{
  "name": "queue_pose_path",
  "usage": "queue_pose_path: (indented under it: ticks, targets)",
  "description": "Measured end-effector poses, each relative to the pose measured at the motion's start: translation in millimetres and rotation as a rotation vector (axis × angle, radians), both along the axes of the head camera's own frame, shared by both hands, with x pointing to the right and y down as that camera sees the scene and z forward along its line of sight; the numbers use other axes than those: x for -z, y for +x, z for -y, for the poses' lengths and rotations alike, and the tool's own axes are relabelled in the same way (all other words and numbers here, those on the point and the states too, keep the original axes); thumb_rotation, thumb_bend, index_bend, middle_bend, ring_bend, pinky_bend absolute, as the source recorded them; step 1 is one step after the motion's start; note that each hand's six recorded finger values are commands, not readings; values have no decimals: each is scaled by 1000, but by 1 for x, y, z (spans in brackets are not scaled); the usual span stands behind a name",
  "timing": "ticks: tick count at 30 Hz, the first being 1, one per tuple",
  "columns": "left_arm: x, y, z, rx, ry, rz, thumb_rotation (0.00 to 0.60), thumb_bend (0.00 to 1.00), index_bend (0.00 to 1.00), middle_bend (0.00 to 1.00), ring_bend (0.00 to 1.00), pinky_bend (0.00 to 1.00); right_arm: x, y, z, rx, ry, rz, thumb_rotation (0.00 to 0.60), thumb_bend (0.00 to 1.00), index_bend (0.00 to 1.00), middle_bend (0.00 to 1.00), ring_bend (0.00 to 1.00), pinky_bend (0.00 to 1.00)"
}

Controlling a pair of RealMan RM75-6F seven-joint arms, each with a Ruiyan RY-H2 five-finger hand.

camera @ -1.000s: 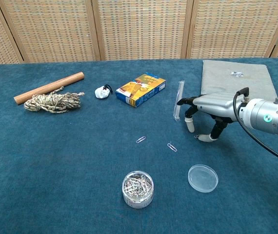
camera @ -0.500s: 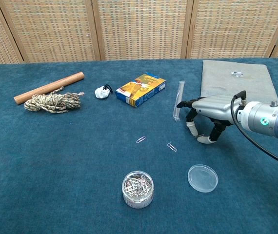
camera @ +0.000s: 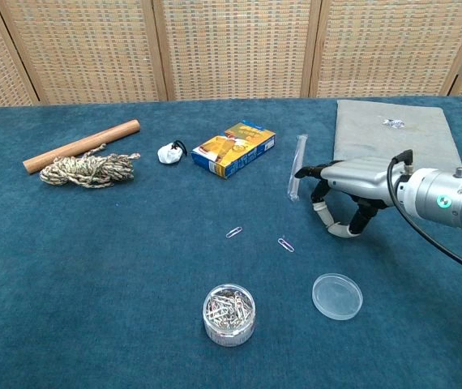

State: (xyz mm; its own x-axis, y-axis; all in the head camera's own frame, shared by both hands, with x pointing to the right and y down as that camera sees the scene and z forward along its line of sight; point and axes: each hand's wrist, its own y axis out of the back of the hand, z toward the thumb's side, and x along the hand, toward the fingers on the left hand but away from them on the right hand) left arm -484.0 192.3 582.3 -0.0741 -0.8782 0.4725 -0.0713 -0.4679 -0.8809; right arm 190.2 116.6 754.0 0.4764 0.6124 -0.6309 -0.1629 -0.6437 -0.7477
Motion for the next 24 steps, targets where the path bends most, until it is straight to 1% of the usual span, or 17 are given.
queue_pose_path:
  ticks: [5, 8, 13, 16, 19, 24]
  targets:
    - [1, 0, 0, -2, 1, -3, 600, 0, 0, 0, 0, 0, 18, -8, 1, 16, 27, 59, 600, 409, 635, 0, 0, 23]
    - [2, 1, 0, -4, 4, -5, 600, 0, 0, 0, 0, 0, 36, -18, -2, 41, 41, 117, 600, 409, 636, 0, 0, 23]
    - [2, 2, -1, -8, 5, -5, 600, 0, 0, 0, 0, 0, 70, -38, -23, 126, 36, 224, 600, 409, 638, 0, 0, 24]
    - [2, 3, -1, -11, 4, -5, 600, 0, 0, 0, 0, 0, 85, -48, -36, 187, 25, 265, 600, 408, 638, 0, 0, 24]
    - [2, 4, -2, -15, 3, -5, 600, 0, 0, 0, 0, 0, 91, -59, -46, 231, 3, 286, 600, 408, 638, 0, 0, 24]
    - [2, 7, -3, -26, 3, -5, 600, 0, 0, 0, 0, 0, 88, -75, -54, 267, -27, 292, 600, 409, 638, 0, 0, 24]
